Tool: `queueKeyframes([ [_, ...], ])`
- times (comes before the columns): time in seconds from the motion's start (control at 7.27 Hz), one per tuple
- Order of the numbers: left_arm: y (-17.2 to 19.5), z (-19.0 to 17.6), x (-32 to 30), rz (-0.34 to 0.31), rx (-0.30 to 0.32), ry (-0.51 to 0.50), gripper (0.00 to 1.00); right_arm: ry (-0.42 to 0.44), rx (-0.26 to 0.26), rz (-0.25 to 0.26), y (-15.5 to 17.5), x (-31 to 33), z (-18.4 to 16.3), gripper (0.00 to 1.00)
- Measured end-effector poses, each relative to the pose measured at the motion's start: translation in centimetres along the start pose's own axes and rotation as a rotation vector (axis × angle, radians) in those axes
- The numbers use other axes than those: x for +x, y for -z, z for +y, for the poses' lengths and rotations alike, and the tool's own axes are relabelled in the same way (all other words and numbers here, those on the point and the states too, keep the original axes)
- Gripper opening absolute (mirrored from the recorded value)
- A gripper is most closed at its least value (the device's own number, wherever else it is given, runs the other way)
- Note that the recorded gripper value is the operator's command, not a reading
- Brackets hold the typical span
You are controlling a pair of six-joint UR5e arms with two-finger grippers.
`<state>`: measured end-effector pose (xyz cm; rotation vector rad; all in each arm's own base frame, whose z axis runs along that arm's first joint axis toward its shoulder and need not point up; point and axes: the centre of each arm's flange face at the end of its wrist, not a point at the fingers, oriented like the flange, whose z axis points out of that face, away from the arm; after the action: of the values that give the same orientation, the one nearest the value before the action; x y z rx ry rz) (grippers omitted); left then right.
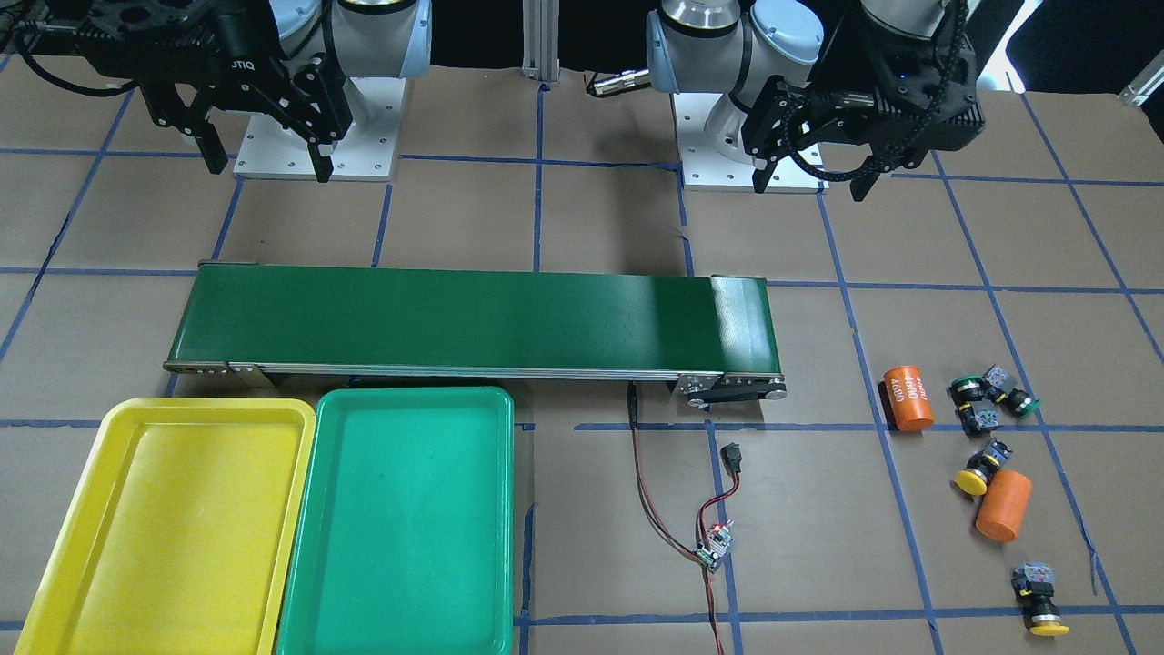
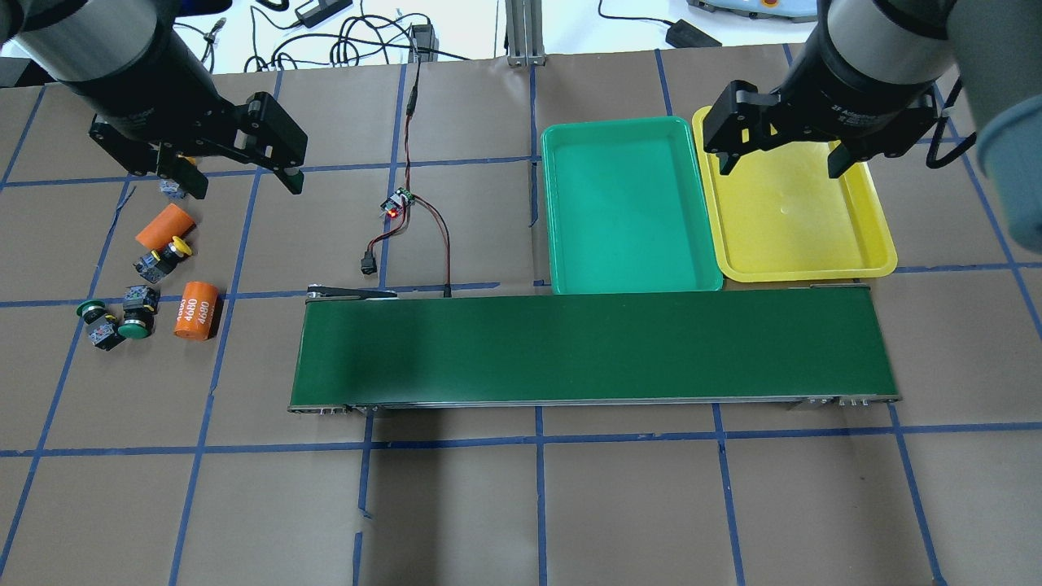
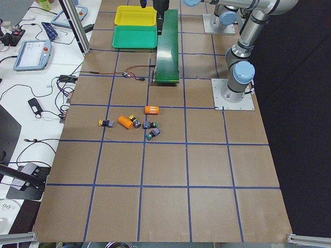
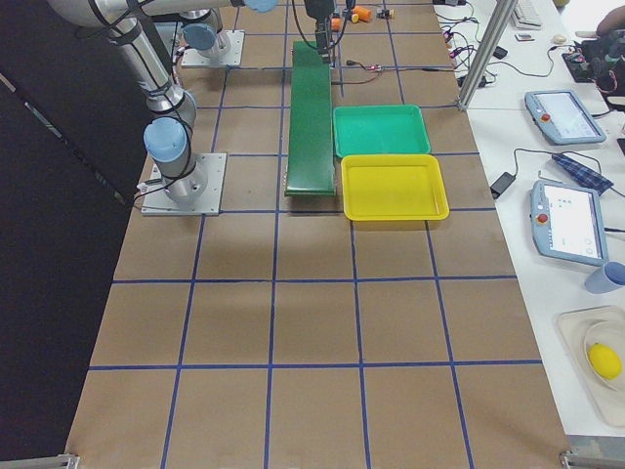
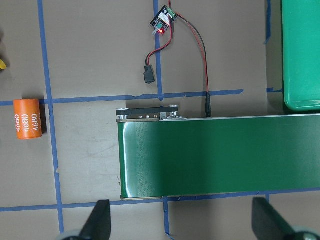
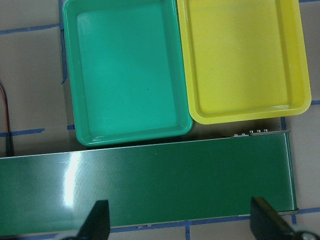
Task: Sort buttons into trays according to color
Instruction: 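Move the left gripper above the orange cylinders and buttons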
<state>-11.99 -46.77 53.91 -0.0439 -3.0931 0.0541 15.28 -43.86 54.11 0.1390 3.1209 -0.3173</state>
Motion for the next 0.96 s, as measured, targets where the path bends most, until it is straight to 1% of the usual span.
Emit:
queueKeyframes([
  [0.69, 0.6, 2.2, -0.3, -0.013, -0.047, 0.002, 1.0, 0.0, 0.0, 0.0, 0.0, 0.0, 0.0, 1.0],
  [0.96, 0.9, 2.5, -0.5, -0.017, -0.044, 0.001, 1.0, 0.0, -0.001, 0.0, 0.0, 0.0, 0.0, 1.0],
])
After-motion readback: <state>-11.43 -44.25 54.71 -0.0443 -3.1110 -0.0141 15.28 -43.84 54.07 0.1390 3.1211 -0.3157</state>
